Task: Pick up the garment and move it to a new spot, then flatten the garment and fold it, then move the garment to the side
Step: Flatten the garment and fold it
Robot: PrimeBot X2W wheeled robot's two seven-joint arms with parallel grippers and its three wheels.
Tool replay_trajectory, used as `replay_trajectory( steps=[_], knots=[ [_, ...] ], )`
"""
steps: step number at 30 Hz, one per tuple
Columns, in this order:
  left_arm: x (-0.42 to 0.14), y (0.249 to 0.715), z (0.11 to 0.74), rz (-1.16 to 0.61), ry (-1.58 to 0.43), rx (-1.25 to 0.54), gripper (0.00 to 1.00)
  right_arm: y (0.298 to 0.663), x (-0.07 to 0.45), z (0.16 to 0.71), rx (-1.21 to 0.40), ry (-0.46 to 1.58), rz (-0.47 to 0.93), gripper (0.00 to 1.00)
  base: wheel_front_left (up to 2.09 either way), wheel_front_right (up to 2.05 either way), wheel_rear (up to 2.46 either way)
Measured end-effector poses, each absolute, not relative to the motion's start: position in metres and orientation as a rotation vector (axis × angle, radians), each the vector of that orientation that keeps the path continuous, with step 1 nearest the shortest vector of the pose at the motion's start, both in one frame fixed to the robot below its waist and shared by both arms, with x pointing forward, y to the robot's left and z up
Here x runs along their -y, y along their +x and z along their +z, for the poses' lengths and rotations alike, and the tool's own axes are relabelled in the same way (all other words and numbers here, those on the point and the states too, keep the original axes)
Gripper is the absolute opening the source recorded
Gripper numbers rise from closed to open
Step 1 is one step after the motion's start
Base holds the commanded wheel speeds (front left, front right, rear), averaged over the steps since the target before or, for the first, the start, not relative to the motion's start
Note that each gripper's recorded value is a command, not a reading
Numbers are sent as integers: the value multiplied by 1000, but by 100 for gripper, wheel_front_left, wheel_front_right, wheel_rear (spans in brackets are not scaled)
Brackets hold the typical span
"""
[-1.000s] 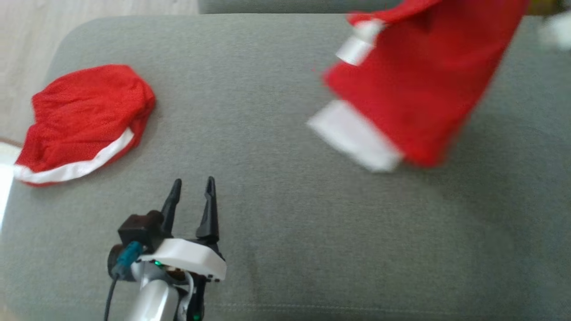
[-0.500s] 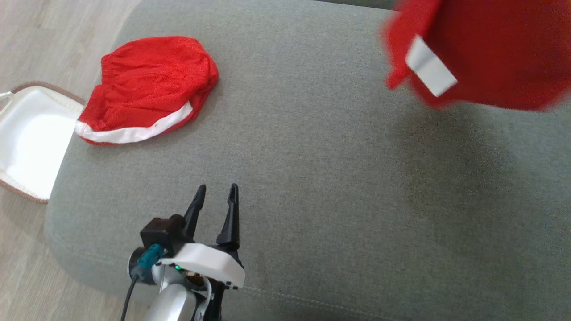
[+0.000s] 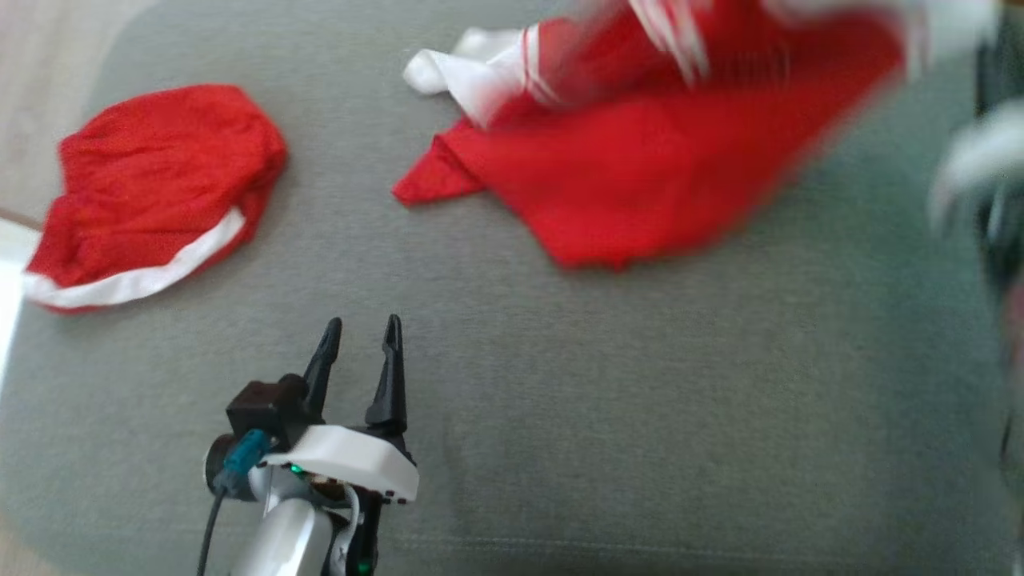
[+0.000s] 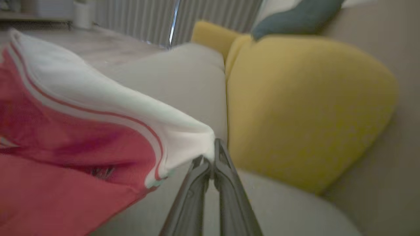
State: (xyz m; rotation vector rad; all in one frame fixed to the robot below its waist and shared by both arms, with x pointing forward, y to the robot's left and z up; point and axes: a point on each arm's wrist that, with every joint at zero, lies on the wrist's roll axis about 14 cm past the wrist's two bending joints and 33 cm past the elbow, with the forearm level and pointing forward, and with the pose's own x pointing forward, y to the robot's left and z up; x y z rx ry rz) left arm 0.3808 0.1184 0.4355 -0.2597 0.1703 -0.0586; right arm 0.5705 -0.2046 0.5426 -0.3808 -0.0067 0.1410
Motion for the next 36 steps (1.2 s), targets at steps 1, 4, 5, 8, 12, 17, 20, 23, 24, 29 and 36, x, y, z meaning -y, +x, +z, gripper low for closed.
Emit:
replay_trajectory(
  steps=[1, 4, 5, 8, 12, 17, 20, 23, 24, 29, 36],
  knots=[
    [-116, 383, 434, -69, -258, -174, 100, 554, 220, 509, -77, -356, 111, 0, 0, 0, 0],
    [-105, 389, 431, -107, -253, -182, 100, 496, 250, 425, -296, -275, 31, 0, 0, 0, 0],
    [-101, 392, 431, -125, -251, -181, 100, 478, 255, 406, -348, -250, 8, 0, 0, 0, 0],
    [-90, 396, 430, -164, -247, -184, 100, 442, 262, 378, -418, -188, -54, 100, 0, 0, 0],
    [-76, 397, 426, -209, -250, -196, 100, 431, 260, 383, -382, -139, -103, 100, 0, 0, 0],
    [-52, 397, 424, -289, -270, -212, 100, 435, 259, 415, -261, -126, -129, 100, 0, 0, 0],
    [-29, 400, 426, -371, -313, -220, 100, 433, 259, 425, -224, -128, -129, 100, 0, 0, 0],
    [-7, 407, 428, -449, -374, -230, 100, 432, 255, 426, -210, -116, -118, 100, 0, 0, 0],
    [-2, 411, 427, -458, -393, -238, 100, 433, 253, 427, -203, -104, -114, 100, 0, 0, 0],
    [15, 426, 414, -483, -441, -292, 100, 433, 248, 434, -172, -79, -99, 100, 0, 0, 0],
    [32, 433, 397, -516, -460, -349, 100, 429, 254, 442, -147, -72, -112, 100, 0, 0, 0]
  ],
)
